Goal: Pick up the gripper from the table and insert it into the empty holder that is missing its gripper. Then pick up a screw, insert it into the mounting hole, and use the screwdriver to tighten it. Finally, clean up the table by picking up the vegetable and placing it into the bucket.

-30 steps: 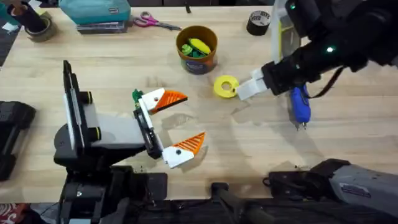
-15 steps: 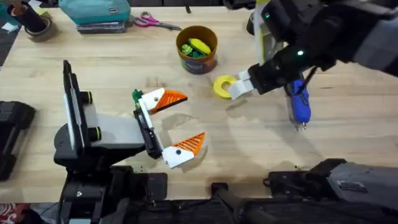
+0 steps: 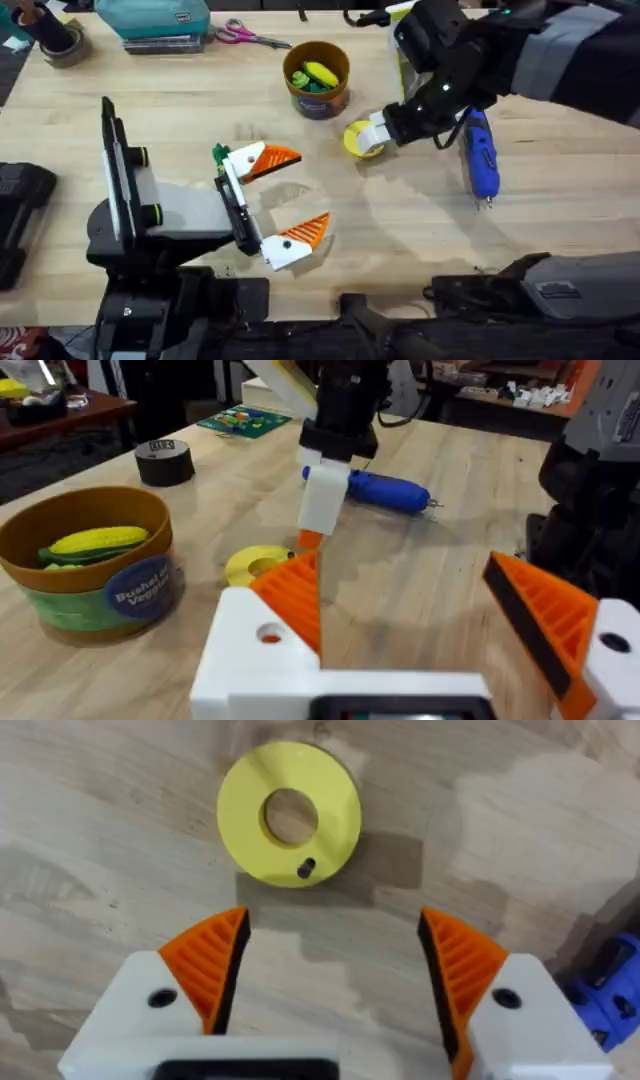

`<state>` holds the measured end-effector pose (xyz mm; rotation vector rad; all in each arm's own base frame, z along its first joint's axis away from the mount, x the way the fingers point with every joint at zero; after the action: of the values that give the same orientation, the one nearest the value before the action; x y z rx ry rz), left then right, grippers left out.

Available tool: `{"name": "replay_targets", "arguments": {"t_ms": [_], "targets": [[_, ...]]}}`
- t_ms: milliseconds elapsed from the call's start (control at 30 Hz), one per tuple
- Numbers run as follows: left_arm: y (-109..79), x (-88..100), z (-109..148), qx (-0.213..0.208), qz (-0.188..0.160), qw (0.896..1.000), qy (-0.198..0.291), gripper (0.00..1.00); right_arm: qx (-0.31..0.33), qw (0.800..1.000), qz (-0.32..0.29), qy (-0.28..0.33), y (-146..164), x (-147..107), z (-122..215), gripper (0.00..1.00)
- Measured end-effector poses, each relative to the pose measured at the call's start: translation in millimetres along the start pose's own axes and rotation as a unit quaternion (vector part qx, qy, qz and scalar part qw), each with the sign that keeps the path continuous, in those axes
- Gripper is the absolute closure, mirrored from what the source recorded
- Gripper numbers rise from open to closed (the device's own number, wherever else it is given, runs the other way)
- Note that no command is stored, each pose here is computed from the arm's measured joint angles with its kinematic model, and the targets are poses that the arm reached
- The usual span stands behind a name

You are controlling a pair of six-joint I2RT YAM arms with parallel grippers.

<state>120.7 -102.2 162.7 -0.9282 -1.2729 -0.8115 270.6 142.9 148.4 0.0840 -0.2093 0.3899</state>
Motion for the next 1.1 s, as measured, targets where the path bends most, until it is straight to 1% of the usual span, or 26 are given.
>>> {"name": "replay_targets", "arguments": {"t_ms": [400, 667, 967, 1000, 1100], "targets": [[0.0, 0.0, 0, 0.000, 0.000, 1.000, 0.000, 0.015, 0.000, 1.000, 0.001, 0.009, 3, 9, -11, 0.010], [0.0, 0.0, 0, 0.000, 0.000, 1.000, 0.000, 0.015, -0.003, 1.000, 0.003, 0.023, 3, 10, -23, 0.014], [0.0, 0.0, 0, 0.000, 0.000, 1.000, 0.000, 0.015, -0.001, 1.000, 0.014, 0.023, 11, 14, -36, 0.102], [0.0, 0.0, 0, 0.000, 0.000, 1.000, 0.000, 0.015, 0.000, 1.000, 0.015, 0.022, 12, 15, -37, 0.130], [0.0, 0.0, 0, 0.000, 0.000, 1.000, 0.000, 0.015, 0.000, 1.000, 0.018, 0.020, 13, 16, -37, 0.174]]}}
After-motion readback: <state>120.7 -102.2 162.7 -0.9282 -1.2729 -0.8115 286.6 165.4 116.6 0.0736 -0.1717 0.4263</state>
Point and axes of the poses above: each hand's point on the last joint's axis, 136 mm out from that joint toward the fingers, its own z axis back along the fingers, its own y axis along the line the jaws close on, x = y × z, the point moved 6 cm from there along z, back along the fingers, and after that the axes turned 4 degrees about z, right-handed, at the moved point
